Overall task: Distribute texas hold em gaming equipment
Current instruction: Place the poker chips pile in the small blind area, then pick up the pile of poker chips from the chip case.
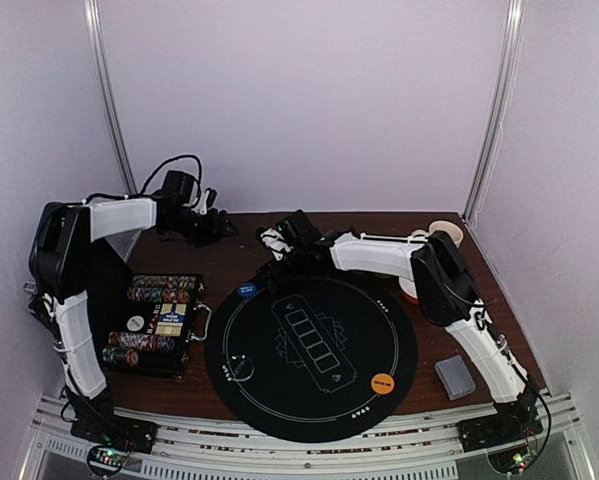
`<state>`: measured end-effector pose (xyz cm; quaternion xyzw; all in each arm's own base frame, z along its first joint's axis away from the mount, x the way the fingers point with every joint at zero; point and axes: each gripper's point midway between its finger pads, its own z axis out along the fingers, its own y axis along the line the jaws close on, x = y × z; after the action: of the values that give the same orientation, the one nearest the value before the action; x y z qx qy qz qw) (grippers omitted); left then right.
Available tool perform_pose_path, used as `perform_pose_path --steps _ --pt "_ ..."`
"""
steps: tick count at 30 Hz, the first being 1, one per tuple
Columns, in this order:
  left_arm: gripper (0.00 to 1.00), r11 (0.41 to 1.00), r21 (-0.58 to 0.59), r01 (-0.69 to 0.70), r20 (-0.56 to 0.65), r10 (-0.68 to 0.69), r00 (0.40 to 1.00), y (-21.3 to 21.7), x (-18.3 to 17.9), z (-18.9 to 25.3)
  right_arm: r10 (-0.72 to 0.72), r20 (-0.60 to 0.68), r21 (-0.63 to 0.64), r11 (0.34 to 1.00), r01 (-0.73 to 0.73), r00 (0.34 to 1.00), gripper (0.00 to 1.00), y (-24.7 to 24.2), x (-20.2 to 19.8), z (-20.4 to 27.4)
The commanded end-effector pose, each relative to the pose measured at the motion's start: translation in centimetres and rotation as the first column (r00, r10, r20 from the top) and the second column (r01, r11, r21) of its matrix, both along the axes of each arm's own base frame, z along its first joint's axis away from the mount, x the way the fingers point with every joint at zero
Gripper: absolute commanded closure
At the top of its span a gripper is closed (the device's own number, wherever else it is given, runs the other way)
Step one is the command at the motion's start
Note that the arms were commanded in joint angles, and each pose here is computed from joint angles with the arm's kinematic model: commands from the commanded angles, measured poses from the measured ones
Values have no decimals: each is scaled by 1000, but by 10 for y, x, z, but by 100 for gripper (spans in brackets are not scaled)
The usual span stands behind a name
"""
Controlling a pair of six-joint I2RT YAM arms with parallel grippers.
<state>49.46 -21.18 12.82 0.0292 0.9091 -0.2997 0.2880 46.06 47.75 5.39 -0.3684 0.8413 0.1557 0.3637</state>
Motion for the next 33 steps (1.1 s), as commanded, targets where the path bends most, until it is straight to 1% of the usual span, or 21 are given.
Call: perform_pose_path --steps 1,4,6,9,11,12,16,18,21,22,25,27,28,30,33 --pt "31 984 175 -32 42 25 999 35 -22 37 33 83 78 996 -39 996 0 -1 -6 90" --pt "31 969 237 -64 24 60 998 56 -57 48 74 98 96 992 -83 992 0 -3 -20 117" --pt "31 956 286 -73 -35 86 996 71 -90 35 90 116 106 989 -102 989 0 -8 -28 139" --pt "32 925 366 -102 -106 151 983 99 -141 23 101 116 89 990 -112 988 0 -25 -46 151" --pt "33 907 404 -122 -135 191 972 114 -171 22 103 129 82 990 -114 986 0 -38 -57 160" --pt "35 897 422 -133 -148 213 966 121 -185 22 105 150 97 988 -120 983 0 -45 -63 173" --pt "39 875 467 -127 -231 260 938 139 -233 18 124 153 107 984 -141 980 0 -66 -89 172" --pt "39 852 512 -112 -281 289 915 151 -258 12 137 150 105 982 -154 979 0 -73 -100 169" --pt "38 807 578 -121 -292 343 893 167 -274 6 135 143 84 985 -148 980 0 -88 -110 159" --pt "38 807 577 -124 -296 348 889 167 -275 4 132 140 76 987 -144 981 0 -92 -113 154" --pt "45 857 502 -115 -329 313 891 150 -272 -8 134 118 50 989 -140 984 0 -101 -121 141" --pt "44 882 461 -96 -362 285 888 141 -276 -19 140 103 29 989 -144 985 0 -107 -125 135" --pt "42 884 459 -91 -370 284 885 139 -279 -24 141 102 16 990 -143 985 0 -110 -127 132" --pt "40 869 486 -95 -358 297 886 140 -281 -29 141 101 -10 990 -141 985 0 -116 -129 126" --pt "39 863 498 -79 -341 279 898 129 -279 -32 140 99 -28 990 -138 985 0 -119 -129 118"
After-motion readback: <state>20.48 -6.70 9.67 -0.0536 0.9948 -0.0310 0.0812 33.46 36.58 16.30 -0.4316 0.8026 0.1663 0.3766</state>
